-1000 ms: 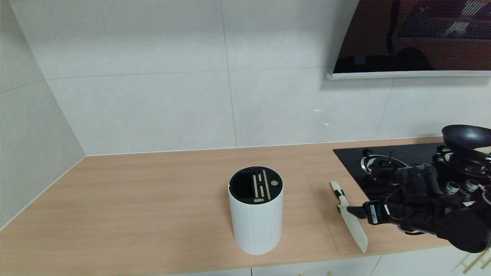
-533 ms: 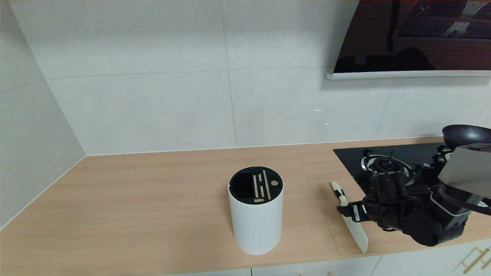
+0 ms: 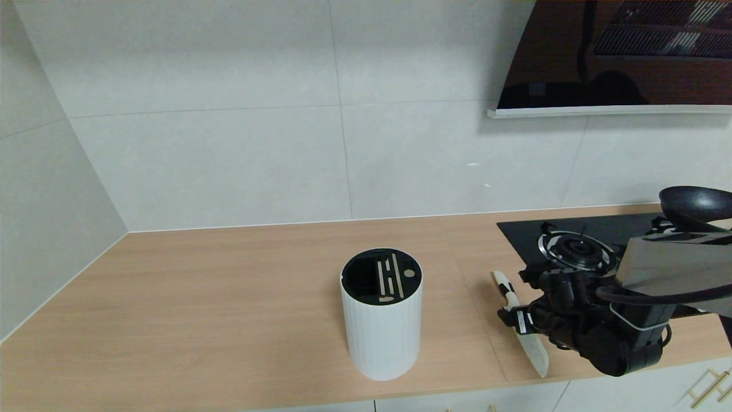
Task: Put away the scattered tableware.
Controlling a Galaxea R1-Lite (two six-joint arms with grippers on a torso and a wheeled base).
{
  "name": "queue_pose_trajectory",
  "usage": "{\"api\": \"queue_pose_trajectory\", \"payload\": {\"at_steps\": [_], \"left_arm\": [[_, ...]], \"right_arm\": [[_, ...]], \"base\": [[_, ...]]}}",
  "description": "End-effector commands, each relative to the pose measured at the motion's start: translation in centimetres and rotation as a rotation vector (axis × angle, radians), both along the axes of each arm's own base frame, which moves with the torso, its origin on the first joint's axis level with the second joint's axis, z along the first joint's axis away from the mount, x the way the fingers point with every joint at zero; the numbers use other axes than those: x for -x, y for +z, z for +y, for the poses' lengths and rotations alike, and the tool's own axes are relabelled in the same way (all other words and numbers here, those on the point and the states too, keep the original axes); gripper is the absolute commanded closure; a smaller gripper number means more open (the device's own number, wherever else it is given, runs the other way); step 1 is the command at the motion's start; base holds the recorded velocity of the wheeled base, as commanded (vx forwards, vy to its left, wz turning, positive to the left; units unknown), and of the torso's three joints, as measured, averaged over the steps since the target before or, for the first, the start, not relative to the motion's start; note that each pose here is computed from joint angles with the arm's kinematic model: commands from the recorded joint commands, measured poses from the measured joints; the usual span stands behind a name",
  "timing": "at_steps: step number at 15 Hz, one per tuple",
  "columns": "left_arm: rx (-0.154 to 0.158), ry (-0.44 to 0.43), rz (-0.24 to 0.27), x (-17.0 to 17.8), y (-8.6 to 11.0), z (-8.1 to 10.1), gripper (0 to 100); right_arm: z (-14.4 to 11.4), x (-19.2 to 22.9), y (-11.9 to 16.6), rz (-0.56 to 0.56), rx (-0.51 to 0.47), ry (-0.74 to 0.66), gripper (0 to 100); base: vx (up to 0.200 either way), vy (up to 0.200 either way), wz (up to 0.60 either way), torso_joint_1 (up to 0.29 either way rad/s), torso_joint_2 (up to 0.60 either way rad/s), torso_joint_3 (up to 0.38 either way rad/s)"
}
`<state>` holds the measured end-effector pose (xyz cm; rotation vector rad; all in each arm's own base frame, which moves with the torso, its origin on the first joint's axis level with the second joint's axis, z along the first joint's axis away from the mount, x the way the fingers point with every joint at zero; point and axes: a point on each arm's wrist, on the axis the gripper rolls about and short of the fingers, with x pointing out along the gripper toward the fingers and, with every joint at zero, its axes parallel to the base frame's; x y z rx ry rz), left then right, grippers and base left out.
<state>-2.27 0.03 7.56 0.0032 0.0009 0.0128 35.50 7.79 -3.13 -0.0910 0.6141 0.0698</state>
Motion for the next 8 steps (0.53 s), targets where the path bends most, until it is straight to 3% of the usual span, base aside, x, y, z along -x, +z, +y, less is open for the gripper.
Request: {"api": "queue_pose_trajectory", "payload": {"at_steps": [1, 8], "left_arm": [[0.000, 0.000, 0.001, -0.01, -0.01, 0.00, 0], [0.000, 0.001, 0.001, -0.01, -0.01, 0.00, 0]], "right_arm": [[0.05, -0.17, -0.95, 0.015, 0.003, -0.001, 0], [0.76, -0.95, -0.97, -0.008, -0.014, 0.003, 0]], "base": [[0.000, 0.000, 0.00, 0.000, 0.00, 0.000], [0.000, 0.000, 0.00, 0.000, 0.00, 0.000]]}}
